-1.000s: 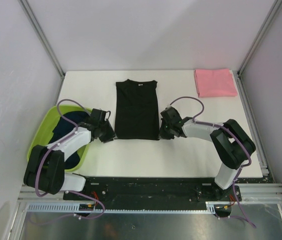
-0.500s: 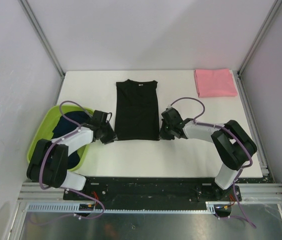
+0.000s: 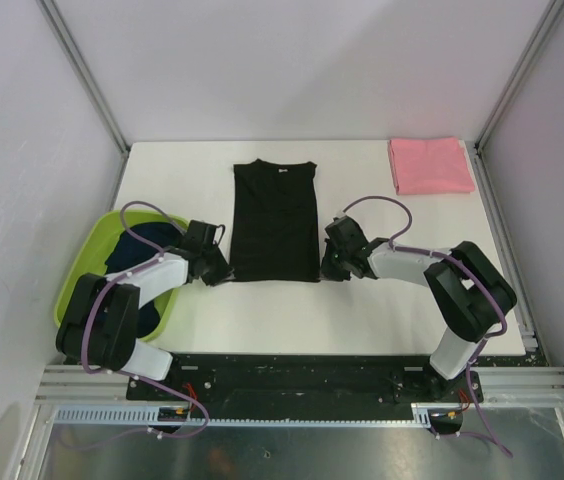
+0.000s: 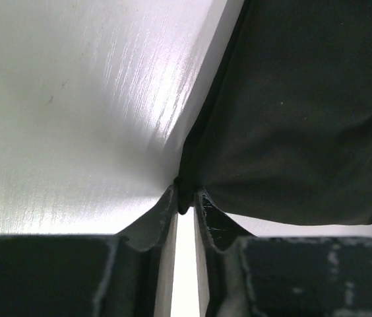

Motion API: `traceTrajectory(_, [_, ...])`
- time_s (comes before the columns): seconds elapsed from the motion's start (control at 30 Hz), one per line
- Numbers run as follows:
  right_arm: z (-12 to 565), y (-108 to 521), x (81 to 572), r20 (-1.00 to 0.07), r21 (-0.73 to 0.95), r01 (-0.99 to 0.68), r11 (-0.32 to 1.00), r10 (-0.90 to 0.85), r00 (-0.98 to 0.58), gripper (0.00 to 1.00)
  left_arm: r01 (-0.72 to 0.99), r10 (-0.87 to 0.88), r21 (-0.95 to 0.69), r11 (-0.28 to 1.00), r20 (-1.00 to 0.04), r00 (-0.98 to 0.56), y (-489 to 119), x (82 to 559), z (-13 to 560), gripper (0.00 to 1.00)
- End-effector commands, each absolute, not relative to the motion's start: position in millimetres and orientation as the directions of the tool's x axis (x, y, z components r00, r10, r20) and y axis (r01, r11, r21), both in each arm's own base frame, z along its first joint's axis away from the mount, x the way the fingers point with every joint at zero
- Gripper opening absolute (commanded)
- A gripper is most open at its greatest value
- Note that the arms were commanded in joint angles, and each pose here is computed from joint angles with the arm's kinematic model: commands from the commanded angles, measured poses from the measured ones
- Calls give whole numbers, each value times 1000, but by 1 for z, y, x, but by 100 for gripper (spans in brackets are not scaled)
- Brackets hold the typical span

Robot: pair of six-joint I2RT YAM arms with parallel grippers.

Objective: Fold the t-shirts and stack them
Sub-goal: Grab one side of the 2/3 rectangular tshirt with both arms

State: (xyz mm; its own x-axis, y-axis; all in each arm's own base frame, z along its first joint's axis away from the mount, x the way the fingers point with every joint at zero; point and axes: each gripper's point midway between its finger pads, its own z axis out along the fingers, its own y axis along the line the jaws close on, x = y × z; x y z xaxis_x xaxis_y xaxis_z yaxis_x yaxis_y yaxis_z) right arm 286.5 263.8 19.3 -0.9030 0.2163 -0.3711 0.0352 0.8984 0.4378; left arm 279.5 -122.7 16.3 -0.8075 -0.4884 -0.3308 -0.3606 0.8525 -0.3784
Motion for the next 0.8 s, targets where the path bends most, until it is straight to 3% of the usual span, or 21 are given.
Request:
traceTrajectory(0.0, [-1,238,261,-310,341,68,938,180,-934,0,-343,-456,-337,877,-353,-817,-118,275,9,15])
traceTrajectory(0.1, [5,238,261,-318,347,66,936,184,-930,0,-310,-434,-353,883,-361,-825,-124,273,15,3])
traceTrajectory(0.17, [11,238,262,-327,354,65,933,188,-926,0,-287,-420,-367,885,-364,-831,-129,269,20,1])
traceTrajectory(0.43, [37,238,246,-375,347,28,938,166,-912,0,-228,-388,-405,885,-375,-842,-132,238,44,0])
traceTrajectory(0.77, [74,235,192,-417,364,22,931,184,-890,0,-128,-347,-490,862,-388,-854,-137,187,77,0])
